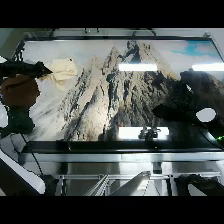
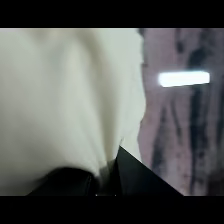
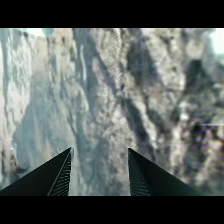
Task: Fold the shirts.
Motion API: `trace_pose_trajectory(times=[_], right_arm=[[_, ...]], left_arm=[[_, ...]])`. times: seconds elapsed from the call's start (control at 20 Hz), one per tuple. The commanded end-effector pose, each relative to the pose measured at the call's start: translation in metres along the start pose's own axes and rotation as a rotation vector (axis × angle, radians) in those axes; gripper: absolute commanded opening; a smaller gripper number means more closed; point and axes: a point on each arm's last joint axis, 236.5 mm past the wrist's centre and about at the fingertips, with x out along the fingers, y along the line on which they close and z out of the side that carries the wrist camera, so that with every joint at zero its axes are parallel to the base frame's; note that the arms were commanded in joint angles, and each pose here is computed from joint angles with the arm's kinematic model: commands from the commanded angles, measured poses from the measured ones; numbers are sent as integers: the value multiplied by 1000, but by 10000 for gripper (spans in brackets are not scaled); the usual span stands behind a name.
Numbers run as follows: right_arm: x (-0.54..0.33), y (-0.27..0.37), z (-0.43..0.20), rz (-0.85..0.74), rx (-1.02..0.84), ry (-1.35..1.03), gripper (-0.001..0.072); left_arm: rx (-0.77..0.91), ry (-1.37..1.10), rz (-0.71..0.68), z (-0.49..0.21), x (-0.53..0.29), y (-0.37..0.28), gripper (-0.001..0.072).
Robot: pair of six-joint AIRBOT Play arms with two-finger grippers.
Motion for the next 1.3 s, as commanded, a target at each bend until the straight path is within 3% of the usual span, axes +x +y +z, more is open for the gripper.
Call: trace_pose_trajectory(times=[0.0, 0.15, 0.3, 0.35, 0.4, 0.45, 0.5, 0.65, 0.8, 1.0, 1.25], right_arm=[[0, 1, -3, 3, -34, 17, 379], [0, 2, -9, 8, -46, 44, 361], [-1, 4, -21, 19, -84, 91, 363], [-2, 5, -25, 23, -89, 111, 365], [-2, 6, -30, 29, -112, 129, 373], [-3, 6, -34, 35, -122, 149, 426], [-4, 7, -39, 39, -122, 170, 528], [-5, 13, -52, 65, -105, 223, 529], [1, 23, -51, 102, -89, 215, 528], [29, 72, -41, 272, -105, 160, 523], [93, 125, -29, 342, -203, 231, 518]], left_arm=[[83, 31, -362, -3, -34, -126, 19], [113, 265, -540, -56, -30, -196, 19], [103, 401, -616, -101, 3, -243, 20], [98, 448, -635, -117, 13, -256, 122], [93, 495, -653, -133, 23, -267, 420], [82, 526, -660, -146, 32, -274, 713], [70, 547, -663, -155, 39, -278, 718], [54, 588, -604, -172, 54, -266, 718], [89, 651, -391, -185, 60, -210, 718], [72, 664, -148, -184, 56, -137, 717], [6, 607, -122, -190, 71, -109, 716]])
